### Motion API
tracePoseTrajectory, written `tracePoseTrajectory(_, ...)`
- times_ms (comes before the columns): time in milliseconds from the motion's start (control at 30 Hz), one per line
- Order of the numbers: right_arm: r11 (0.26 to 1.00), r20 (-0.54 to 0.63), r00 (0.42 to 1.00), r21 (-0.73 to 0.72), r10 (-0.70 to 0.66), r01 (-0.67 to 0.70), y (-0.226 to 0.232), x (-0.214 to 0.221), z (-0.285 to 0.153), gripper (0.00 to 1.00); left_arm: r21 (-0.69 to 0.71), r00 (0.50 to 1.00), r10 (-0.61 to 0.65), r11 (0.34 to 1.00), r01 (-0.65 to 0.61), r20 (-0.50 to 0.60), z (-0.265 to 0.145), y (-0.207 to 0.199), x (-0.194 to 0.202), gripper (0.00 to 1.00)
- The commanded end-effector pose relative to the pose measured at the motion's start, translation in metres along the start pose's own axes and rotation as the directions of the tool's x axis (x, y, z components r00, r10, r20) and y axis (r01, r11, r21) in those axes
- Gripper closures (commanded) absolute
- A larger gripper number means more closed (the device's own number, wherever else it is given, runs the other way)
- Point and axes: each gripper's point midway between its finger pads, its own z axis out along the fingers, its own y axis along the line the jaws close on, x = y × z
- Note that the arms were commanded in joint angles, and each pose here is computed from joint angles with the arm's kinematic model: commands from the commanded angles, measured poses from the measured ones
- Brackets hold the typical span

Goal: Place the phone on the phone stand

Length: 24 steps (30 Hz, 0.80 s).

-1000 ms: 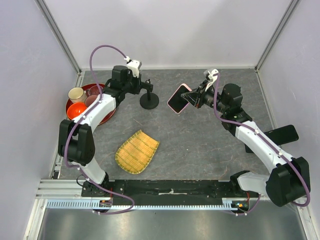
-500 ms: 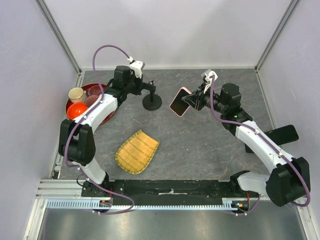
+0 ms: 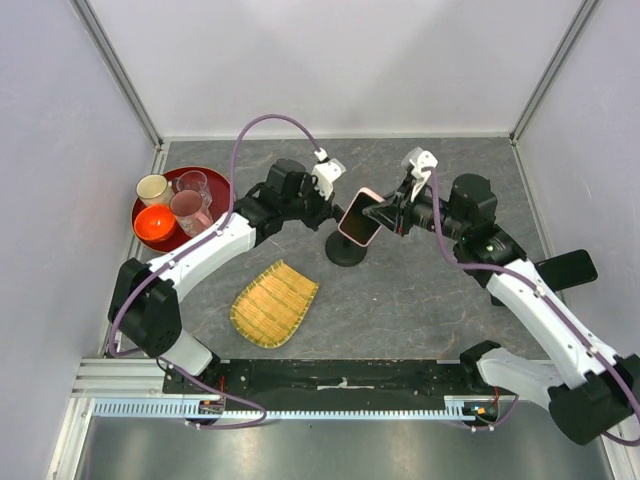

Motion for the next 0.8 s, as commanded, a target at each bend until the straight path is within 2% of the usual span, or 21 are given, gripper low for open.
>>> tracePoseTrajectory(0,0.984,0.085,0.989,-0.117,-0.124,0.133,0.052,-0.026,-0.017,1.0,0.175,0.982,0.123,0.973,-0.147,0.14,-0.014,-0.043,-0.035,0.98)
tracePoseTrajectory(167,0.972,0.036,0.985,-0.159,-0.171,0.175,0.066,-0.008,-0.022,1.0,0.258,0.978,0.141,0.95,-0.178,0.155,-0.017,-0.058,-0.033,0.98)
tracePoseTrajectory(367,0.905,0.034,0.948,-0.286,-0.318,0.314,0.079,0.02,-0.002,1.0,0.331,0.972,0.179,0.917,-0.222,0.154,-0.019,-0.071,-0.022,0.98)
tracePoseTrajectory(633,0.806,0.187,0.902,-0.404,-0.39,0.432,0.1,0.02,0.02,1.0,0.372,0.966,0.198,0.894,-0.248,0.166,-0.024,-0.078,-0.019,0.98)
tracePoseTrajectory(767,0.782,0.219,0.886,-0.415,-0.409,0.464,0.098,0.018,0.034,1.0,0.387,0.964,0.207,0.885,-0.258,0.17,-0.027,-0.081,-0.018,0.98)
